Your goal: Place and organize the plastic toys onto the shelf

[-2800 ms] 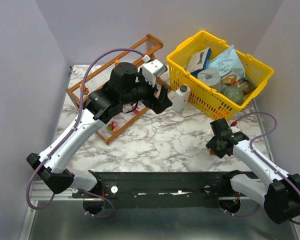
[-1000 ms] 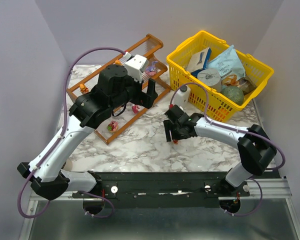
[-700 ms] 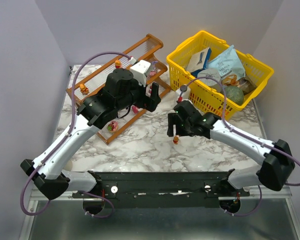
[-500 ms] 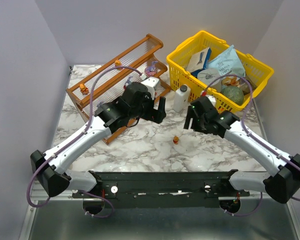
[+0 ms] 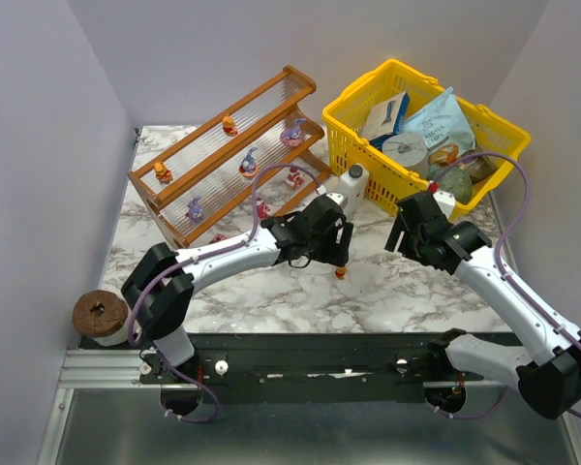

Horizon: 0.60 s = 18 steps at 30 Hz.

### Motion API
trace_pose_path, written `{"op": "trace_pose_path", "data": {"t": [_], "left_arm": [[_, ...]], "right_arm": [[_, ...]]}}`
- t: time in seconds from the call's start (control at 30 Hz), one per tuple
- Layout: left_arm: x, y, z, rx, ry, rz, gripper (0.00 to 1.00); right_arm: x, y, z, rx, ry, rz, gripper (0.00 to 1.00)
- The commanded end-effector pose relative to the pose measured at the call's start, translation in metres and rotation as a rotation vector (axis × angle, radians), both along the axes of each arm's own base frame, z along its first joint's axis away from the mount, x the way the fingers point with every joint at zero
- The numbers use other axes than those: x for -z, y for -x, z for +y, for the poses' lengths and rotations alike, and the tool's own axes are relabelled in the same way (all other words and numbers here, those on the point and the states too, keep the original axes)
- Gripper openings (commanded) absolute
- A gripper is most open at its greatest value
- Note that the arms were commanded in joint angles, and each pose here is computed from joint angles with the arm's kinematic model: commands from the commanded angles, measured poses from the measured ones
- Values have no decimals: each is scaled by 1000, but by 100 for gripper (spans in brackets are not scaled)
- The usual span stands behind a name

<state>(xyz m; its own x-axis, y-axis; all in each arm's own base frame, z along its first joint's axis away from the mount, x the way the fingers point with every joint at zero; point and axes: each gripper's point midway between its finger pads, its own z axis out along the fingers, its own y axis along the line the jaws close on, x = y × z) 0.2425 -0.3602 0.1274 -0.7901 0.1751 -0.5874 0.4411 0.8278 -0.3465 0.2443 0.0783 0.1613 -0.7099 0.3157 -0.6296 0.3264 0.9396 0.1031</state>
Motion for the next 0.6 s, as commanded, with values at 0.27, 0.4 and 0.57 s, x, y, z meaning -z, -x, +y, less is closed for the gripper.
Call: {"op": "trace_pose_path", "data": {"t": [0.27, 0.4, 0.57], "left_arm": [[43, 3, -35, 2, -8, 44, 74], [49, 2, -36, -5, -25, 48, 67], [61, -1, -34, -19, -59, 55, 63]], "right_arm": [[8, 13, -16, 6, 42, 17, 82], [10, 15, -17, 5, 38, 19, 82], [11, 16, -18, 5, 38, 14, 82]]}}
